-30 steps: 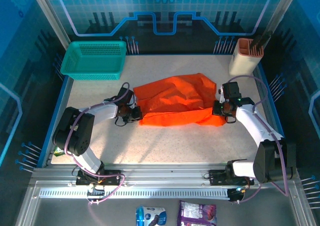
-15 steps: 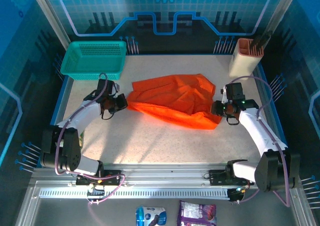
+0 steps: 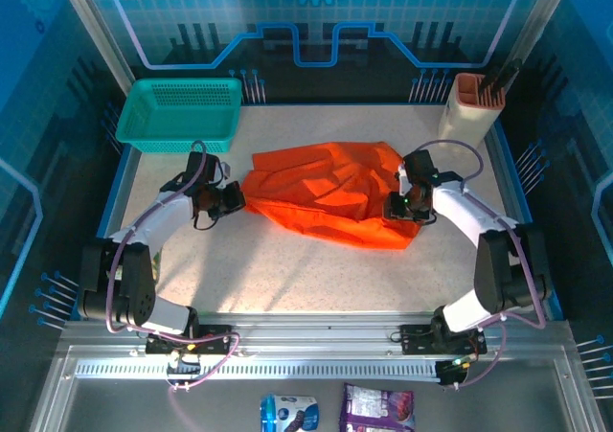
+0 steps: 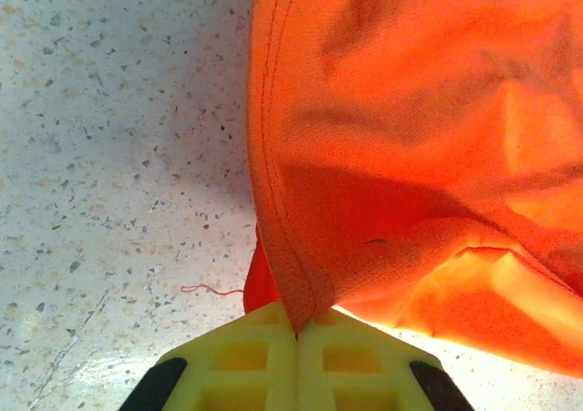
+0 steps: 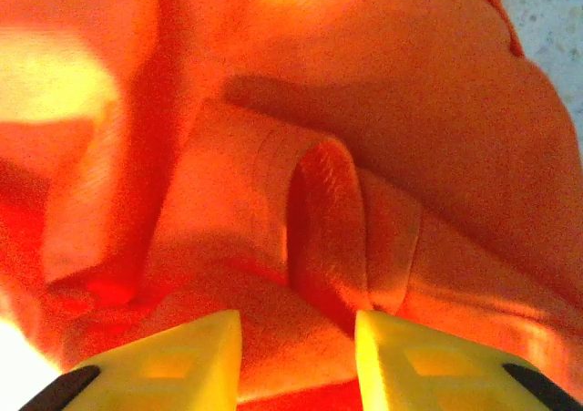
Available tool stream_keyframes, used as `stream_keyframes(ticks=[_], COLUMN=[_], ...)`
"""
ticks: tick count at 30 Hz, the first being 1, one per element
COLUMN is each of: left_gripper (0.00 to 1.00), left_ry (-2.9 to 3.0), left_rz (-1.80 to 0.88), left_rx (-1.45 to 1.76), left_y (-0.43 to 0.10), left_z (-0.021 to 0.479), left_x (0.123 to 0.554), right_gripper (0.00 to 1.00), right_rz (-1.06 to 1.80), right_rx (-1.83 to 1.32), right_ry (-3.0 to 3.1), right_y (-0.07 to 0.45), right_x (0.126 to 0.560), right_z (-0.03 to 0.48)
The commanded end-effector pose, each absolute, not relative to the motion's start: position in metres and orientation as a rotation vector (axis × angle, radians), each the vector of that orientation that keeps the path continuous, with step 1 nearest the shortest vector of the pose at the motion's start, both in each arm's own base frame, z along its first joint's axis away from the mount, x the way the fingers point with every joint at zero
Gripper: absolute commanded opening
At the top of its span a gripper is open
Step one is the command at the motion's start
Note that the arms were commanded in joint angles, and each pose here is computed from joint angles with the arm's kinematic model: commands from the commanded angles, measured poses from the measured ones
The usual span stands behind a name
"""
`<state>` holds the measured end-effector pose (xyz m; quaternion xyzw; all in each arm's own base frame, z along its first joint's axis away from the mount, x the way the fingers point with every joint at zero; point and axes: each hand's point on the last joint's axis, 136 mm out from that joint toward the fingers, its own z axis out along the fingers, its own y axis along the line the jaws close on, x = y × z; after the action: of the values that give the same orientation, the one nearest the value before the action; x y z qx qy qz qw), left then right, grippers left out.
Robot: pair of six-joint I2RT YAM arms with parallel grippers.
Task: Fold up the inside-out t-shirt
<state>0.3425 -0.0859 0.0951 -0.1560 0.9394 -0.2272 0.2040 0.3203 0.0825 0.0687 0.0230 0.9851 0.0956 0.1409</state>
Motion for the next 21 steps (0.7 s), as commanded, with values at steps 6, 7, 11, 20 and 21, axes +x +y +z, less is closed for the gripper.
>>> stream_keyframes(ticks=[6, 7, 11, 20, 21], left_gripper=[0.0, 0.0, 0.0, 0.0, 0.0], left_ry=[2.646, 2.645, 2.633, 2.468, 2.432], left_rz=[-0.67, -0.671, -0.676, -0.773, -0.789], left_rx=[-0.445, -0.446, -0.443, -0.425, -0.424], left_y=[-0.089, -0.09, -0.09, -0.089, -0.087], left_z=[0.089, 0.089, 0.094, 0.163, 0.18], left_x=[0.333, 0.332, 0.334, 0.373, 0.38], right_gripper=[0.26, 0.25, 0.17, 0.0, 0.0], right_rz=[0.289, 0.302, 0.348, 0.296, 0.289], right_rx=[0.107, 0.105, 0.097, 0.105, 0.106], right_ry=[2.77, 2.764, 2.744, 2.531, 2.487], right_y=[0.093, 0.095, 0.102, 0.075, 0.069], right_x=[0.367, 0.37, 0.38, 0.427, 0.433], right_z=[0.063, 0.064, 0.07, 0.177, 0.202])
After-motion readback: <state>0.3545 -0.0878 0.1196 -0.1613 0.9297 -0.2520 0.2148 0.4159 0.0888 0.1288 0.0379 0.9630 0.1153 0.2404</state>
